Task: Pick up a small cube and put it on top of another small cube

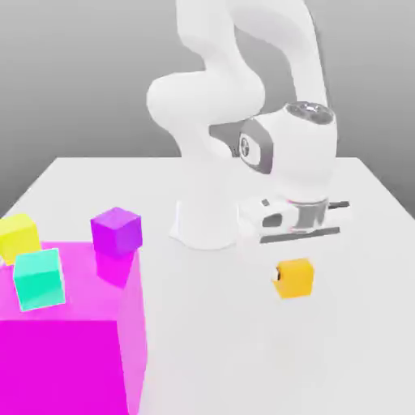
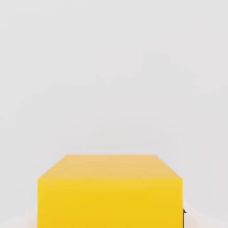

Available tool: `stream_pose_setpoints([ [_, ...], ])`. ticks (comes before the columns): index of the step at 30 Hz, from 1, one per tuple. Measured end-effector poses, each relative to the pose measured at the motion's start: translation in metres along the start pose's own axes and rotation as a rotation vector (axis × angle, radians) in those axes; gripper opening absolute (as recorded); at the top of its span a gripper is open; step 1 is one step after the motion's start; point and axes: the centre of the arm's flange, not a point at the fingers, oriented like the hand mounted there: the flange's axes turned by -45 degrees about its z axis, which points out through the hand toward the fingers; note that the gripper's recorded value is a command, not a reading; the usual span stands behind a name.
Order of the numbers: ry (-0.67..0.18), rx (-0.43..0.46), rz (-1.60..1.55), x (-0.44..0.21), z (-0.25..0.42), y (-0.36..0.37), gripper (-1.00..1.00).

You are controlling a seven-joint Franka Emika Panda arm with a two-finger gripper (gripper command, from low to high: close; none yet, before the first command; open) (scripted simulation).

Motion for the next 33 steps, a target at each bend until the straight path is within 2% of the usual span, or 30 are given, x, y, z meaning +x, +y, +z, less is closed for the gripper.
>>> stream_pose_setpoints([
  [6, 0.007, -0.006, 0.129, 0.068, -0.064, 0.093, -1.00],
  [11, 0.008, -0.018, 0.263, 0.088, -0.131, 0.198, -1.00],
  [18, -0.003, -0.017, 0.560, 0.028, -0.229, 0.361, -1.00],
  [22, -0.008, 0.000, 0.680, -0.004, -0.207, 0.398, -1.00],
  [23, -0.008, 0.001, 0.684, -0.006, -0.192, 0.399, 1.00],
  [29, -0.009, -0.002, 0.686, -0.007, -0.185, 0.399, 1.00],
  [33, -0.010, -0.005, 0.687, -0.006, -0.228, 0.400, 1.00],
])
